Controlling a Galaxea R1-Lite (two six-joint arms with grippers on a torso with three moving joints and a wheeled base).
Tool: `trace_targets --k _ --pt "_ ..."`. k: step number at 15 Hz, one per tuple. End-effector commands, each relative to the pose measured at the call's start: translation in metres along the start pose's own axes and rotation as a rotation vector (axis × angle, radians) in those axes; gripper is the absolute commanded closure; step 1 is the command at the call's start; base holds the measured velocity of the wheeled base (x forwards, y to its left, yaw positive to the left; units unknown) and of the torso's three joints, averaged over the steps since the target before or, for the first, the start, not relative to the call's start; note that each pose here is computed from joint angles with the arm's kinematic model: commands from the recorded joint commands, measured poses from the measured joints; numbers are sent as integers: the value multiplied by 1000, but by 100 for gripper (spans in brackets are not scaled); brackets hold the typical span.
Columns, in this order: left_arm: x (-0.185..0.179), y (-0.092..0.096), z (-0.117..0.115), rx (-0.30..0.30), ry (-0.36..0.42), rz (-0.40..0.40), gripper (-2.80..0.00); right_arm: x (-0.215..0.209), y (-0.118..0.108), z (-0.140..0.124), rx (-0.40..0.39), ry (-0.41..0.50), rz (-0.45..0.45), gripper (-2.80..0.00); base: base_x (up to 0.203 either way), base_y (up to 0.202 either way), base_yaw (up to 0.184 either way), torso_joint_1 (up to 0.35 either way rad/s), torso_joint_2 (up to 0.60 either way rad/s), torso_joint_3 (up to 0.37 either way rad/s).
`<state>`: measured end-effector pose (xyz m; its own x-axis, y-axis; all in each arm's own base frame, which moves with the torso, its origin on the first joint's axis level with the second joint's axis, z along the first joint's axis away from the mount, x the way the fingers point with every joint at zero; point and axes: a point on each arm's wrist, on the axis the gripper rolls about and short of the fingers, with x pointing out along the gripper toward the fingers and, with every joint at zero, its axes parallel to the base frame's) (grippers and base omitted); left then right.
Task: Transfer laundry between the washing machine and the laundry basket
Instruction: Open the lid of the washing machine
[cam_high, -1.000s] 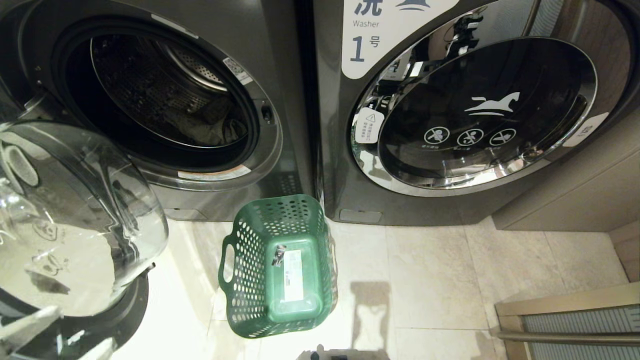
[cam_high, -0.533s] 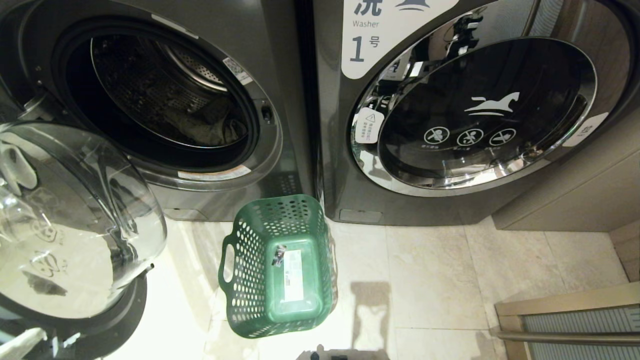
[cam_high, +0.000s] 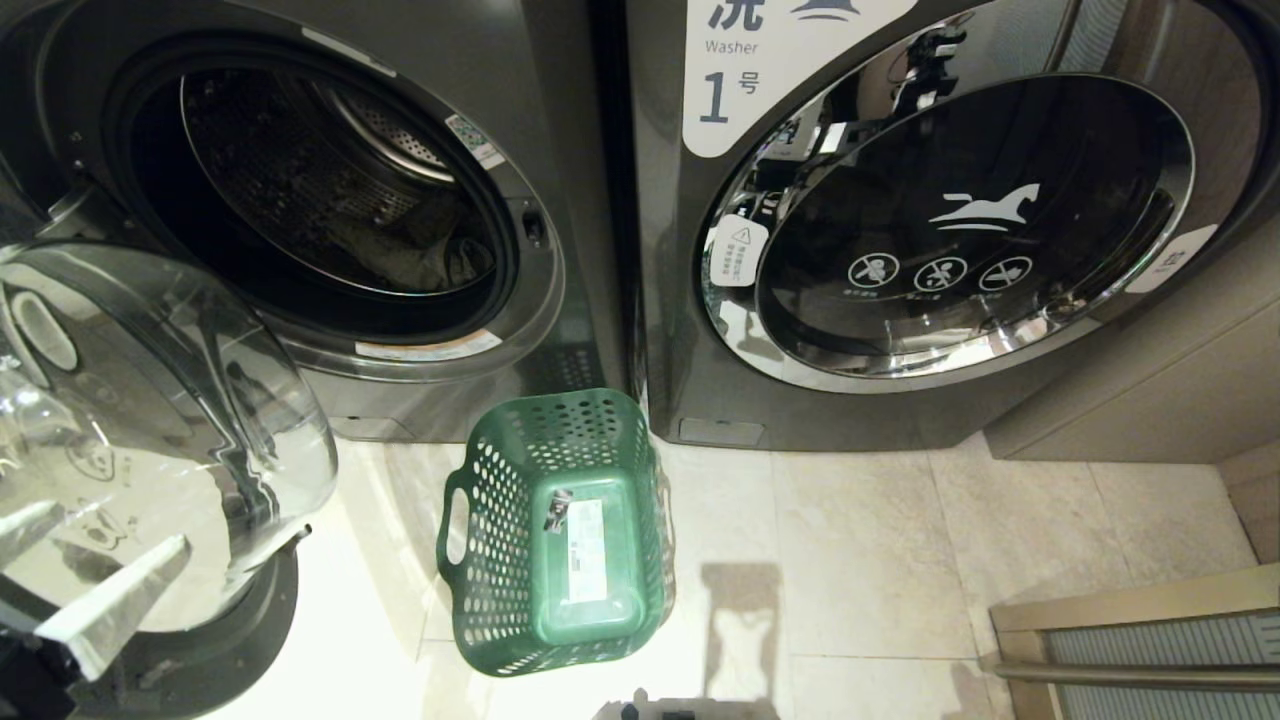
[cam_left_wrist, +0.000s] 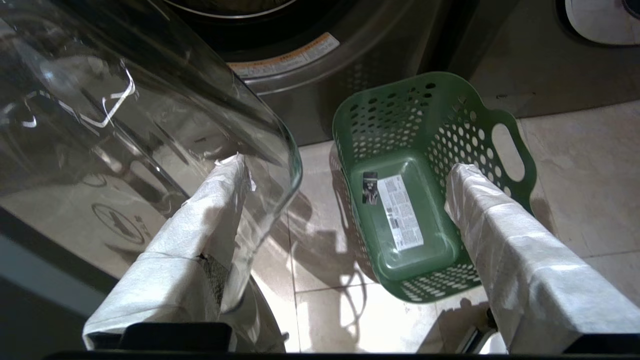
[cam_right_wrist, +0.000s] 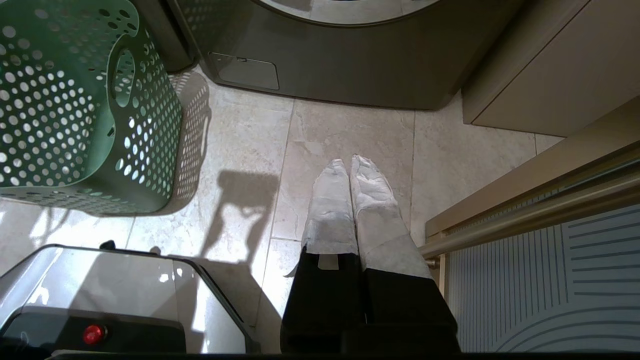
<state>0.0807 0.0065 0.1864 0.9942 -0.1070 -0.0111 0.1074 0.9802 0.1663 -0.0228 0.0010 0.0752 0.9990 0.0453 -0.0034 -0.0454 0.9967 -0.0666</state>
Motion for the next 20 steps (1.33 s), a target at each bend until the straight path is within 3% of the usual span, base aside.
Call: trace_targets --k 1,5,8,17,20 --pt "22 6 1 -19 49 -4 0 0 0 0 -1 1 1 0 0 0 0 0 0 0" --pt "54 19 16 -12 33 44 0 0 0 0 -1 1 1 0 0 0 0 0 0 0" --pt "68 28 34 3 3 153 0 0 0 0 -1 1 1 0 0 0 0 0 0 0" --pt "41 52 37 37 -10 406 0 0 0 0 -1 1 1 0 0 0 0 0 0 0" --pt "37 54 38 45 -19 432 0 0 0 0 -1 1 1 0 0 0 0 0 0 0"
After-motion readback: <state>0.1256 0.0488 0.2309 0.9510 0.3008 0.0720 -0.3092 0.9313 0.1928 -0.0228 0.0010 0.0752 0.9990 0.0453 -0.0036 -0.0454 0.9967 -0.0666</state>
